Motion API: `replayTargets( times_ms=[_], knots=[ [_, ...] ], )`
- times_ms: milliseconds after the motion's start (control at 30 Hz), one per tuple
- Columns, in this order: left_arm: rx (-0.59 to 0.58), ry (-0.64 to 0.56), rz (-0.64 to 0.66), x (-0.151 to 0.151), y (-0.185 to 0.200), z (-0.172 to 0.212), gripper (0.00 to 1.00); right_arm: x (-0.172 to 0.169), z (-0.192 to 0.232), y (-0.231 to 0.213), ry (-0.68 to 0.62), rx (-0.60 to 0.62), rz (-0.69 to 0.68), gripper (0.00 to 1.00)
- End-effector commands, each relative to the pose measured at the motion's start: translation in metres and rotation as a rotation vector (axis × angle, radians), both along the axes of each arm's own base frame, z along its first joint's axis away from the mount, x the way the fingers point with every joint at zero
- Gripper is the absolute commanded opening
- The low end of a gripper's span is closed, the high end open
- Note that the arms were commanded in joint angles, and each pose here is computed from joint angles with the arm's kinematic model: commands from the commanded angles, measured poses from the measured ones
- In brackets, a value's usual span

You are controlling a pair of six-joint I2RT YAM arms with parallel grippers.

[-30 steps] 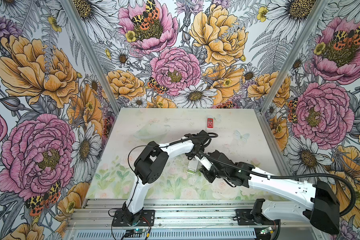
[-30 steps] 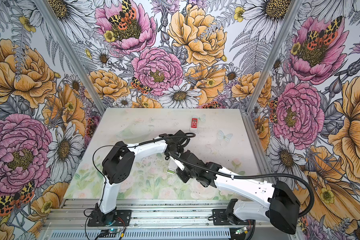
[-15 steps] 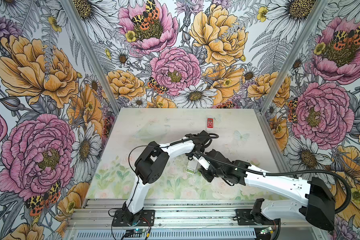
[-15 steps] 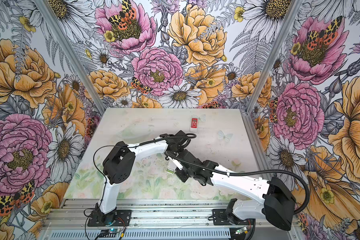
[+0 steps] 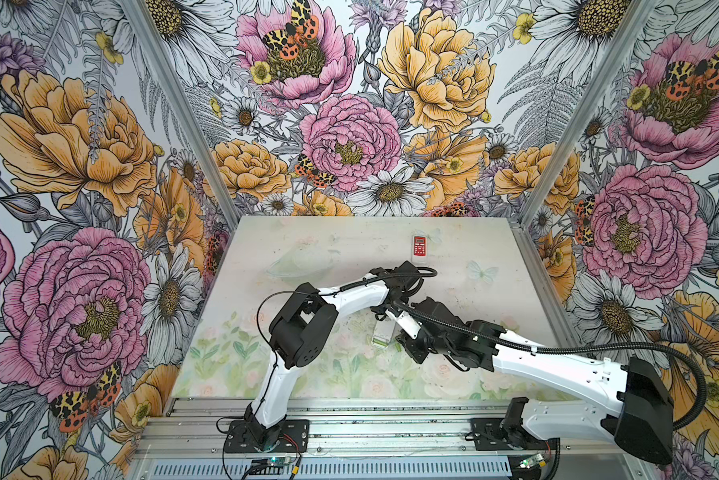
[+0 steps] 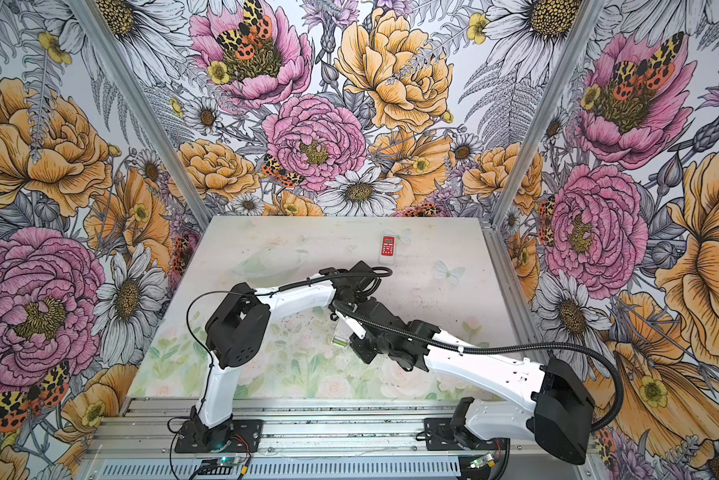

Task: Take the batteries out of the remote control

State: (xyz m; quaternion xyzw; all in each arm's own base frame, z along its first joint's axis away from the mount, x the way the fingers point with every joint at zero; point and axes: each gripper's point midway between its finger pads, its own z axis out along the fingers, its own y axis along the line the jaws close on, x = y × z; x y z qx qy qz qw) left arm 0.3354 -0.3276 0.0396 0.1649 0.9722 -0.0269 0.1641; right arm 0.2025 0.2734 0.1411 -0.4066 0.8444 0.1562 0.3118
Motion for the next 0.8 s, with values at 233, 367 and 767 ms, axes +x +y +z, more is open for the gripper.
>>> replayTargets(
  times_ms=[233, 367, 767],
  knots=[
    [0.004, -0.034, -0.008, 0.006, -0.008, 0.005, 0.31, 0.008, 0.005, 0.009, -0.013, 0.014, -0.005, 0.0],
    [0.005, -0.034, -0.009, 0.007, -0.007, 0.005, 0.3, 0.008, 0.003, 0.008, -0.011, 0.009, -0.006, 0.0],
    [0.018, -0.046, -0.011, 0.008, -0.007, 0.007, 0.3, 0.003, 0.003, 0.0, 0.005, -0.018, 0.004, 0.0]
  ],
)
